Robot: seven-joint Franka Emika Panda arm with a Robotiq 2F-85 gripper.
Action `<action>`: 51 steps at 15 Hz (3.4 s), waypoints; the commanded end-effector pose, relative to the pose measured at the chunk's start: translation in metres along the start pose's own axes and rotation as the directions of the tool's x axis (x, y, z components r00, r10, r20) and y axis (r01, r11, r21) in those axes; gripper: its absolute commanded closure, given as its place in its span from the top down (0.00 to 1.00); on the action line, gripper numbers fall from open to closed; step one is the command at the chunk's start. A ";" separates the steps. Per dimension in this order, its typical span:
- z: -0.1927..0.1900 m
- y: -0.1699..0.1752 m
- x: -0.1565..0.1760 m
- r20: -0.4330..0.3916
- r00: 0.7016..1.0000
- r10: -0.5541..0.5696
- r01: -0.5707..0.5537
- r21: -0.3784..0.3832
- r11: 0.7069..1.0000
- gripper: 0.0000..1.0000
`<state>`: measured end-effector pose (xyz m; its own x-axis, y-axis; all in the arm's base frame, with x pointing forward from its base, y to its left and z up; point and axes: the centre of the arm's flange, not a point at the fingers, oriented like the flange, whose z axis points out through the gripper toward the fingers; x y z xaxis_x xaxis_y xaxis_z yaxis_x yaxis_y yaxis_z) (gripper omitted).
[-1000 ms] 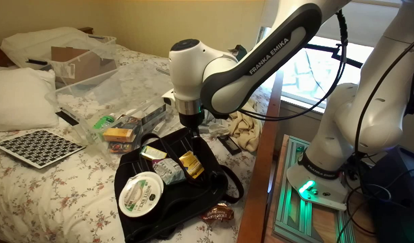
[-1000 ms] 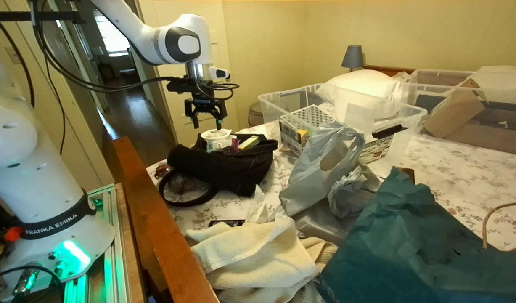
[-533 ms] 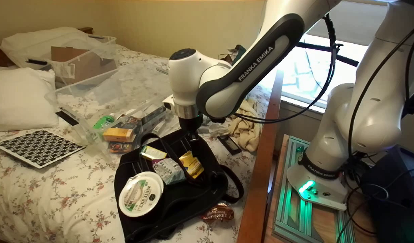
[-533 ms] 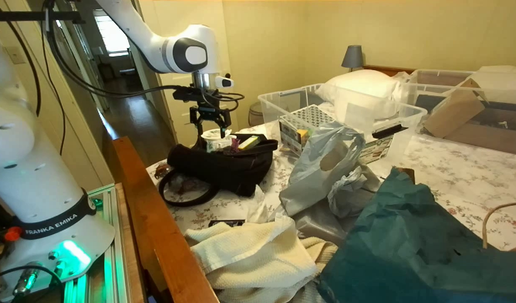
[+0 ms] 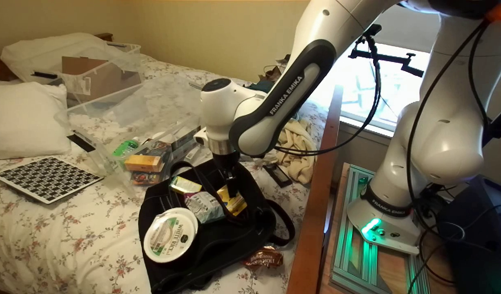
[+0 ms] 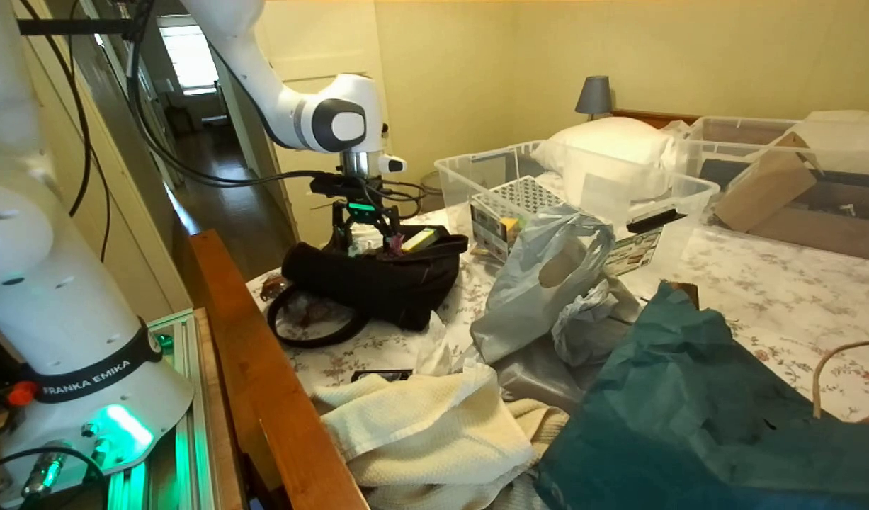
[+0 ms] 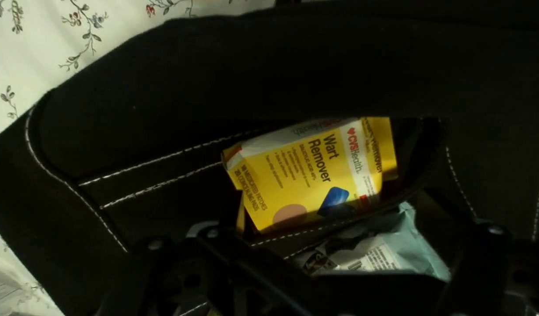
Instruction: Put the yellow box in the clear container.
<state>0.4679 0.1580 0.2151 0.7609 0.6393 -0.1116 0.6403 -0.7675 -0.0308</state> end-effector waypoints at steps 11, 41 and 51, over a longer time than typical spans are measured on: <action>0.065 0.047 0.015 0.047 0.999 -0.003 -0.001 0.076 0.997 1.00; 0.015 0.066 -0.054 -0.034 0.996 0.083 -0.077 0.145 0.986 0.01; -0.047 0.074 -0.092 -0.154 0.887 0.435 -0.401 0.209 0.892 0.01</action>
<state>0.4686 0.0445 0.2426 0.9430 0.3323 -0.0155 0.3244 -0.9289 -0.1789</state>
